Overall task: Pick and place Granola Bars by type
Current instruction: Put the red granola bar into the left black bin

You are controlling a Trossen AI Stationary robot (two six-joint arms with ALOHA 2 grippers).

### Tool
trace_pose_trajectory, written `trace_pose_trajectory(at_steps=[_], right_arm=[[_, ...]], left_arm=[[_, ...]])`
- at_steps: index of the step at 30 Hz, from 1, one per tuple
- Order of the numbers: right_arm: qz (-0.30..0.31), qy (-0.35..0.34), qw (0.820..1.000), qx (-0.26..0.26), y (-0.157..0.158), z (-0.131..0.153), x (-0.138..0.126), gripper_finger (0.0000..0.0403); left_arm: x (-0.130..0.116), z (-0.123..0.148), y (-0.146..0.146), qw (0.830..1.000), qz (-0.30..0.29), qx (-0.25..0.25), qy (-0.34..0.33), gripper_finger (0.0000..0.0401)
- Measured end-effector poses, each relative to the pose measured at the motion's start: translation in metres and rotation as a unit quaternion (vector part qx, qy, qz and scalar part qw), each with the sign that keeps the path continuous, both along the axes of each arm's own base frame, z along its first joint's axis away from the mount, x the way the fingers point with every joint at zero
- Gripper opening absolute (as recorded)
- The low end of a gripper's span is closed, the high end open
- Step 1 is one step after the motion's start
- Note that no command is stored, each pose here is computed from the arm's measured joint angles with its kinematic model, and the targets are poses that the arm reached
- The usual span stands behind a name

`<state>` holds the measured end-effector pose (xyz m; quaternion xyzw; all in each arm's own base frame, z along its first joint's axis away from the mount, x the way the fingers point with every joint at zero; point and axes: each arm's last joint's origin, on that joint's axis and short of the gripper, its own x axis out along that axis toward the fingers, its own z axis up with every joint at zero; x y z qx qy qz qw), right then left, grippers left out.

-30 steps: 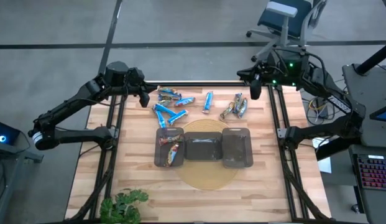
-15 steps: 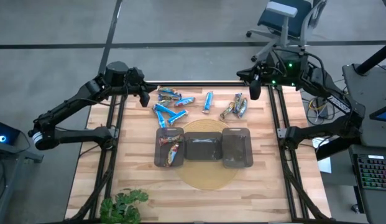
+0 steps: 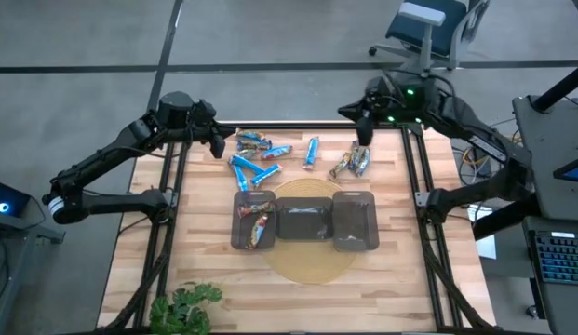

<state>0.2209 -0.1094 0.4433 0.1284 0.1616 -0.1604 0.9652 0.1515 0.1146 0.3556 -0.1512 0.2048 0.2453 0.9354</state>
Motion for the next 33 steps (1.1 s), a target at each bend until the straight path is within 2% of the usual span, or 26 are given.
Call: trace_pose_trajectory(at_steps=[5, 8, 12, 20, 28, 33], right_arm=[[0.005, 0.021, 1.0, -0.002, -0.023, -0.013, 0.026, 0.0008], [0.033, 0.037, 0.999, -0.013, -0.037, -0.02, 0.04, 0.0009], [0.065, 0.048, 0.997, -0.001, -0.059, -0.03, 0.057, 0.0008], [0.063, 0.103, 0.993, 0.015, -0.106, -0.049, 0.081, 0.0008], [0.122, 0.212, 0.97, 0.003, -0.138, -0.085, 0.108, 0.0009], [0.156, 0.244, 0.957, -0.012, -0.154, -0.111, 0.13, 0.0009]], left_arm=[[0.0, 0.0, 0.0, 1.0, 0.0, 0.0, 0.0, 0.0018], [0.0, 0.0, 0.0, 1.0, 0.0, 0.0, 0.0, 0.0018], [0.0, 0.0, 0.0, 1.0, 0.0, 0.0, 0.0, 0.0018], [0.0, 0.0, 0.0, 1.0, 0.0, 0.0, 0.001, 0.0018], [0.0, 0.0, 0.0, 1.0, -0.001, 0.001, 0.001, 0.0018], [0.0, 0.0, 0.0, 1.0, -0.001, 0.001, 0.001, 0.0018]])
